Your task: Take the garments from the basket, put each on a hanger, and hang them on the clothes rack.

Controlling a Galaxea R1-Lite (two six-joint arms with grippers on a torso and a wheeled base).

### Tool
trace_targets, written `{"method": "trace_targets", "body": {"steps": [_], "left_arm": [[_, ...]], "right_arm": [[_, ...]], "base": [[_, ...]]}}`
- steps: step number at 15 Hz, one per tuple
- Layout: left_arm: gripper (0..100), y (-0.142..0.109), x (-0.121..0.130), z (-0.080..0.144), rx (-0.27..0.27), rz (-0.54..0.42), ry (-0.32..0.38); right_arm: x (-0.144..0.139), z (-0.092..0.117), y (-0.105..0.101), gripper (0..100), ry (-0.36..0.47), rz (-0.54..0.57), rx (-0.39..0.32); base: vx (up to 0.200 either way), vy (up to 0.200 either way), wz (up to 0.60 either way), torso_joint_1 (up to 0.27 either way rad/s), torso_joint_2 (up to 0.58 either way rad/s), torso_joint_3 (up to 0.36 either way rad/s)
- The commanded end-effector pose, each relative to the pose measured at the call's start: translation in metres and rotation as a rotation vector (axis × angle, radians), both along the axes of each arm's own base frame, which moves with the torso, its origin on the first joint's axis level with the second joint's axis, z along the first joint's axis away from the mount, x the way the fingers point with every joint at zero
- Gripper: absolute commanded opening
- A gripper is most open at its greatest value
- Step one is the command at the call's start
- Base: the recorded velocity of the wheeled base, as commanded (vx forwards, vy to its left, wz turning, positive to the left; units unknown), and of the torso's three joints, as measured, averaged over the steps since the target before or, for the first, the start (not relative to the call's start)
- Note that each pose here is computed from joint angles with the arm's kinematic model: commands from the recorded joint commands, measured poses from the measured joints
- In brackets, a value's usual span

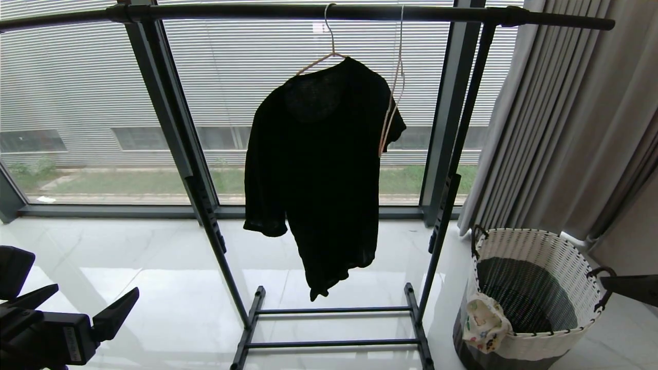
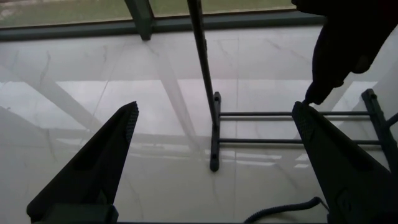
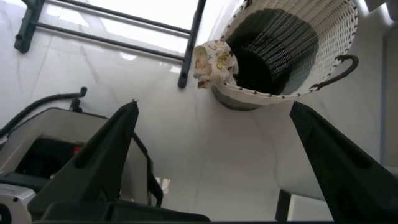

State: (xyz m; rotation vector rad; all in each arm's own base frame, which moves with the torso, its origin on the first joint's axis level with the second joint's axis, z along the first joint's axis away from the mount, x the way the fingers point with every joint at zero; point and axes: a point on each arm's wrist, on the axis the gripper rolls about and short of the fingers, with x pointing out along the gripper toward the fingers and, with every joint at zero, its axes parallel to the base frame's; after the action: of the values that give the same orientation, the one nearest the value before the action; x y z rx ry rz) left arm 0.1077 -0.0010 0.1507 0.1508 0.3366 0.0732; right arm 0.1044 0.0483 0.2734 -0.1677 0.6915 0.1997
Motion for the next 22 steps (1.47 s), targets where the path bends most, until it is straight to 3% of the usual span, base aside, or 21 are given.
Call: {"method": "trace_targets", "body": {"steps": [1,16,22], "left_arm": [[100,0.0000,0.0006,-0.0004,0.000,0.000,0.004],[100,0.0000,0.0009,0.0010,0.002,0.000,-0.002],[100,0.0000,0.0010,0.0014,0.002,0.000,-0.004]], "right_arm": [[0.0010,-0.0006,-0.0003,100,0.004,-0.006,-0.001],[0.0024,-0.0079,-0.0038,100,0.028,-0.039,-0.013],[0.0009,-0.0099,-0.0045,100,0.032,-0.039,-0.015]], "base": [[0.000,-0.200,0.00,0.007,0.00,0.002],[0.000,-0.013,0.00,-0.001,0.01,0.004],[0.000,0.000,0.00,-0.114,0.38,0.256]]}}
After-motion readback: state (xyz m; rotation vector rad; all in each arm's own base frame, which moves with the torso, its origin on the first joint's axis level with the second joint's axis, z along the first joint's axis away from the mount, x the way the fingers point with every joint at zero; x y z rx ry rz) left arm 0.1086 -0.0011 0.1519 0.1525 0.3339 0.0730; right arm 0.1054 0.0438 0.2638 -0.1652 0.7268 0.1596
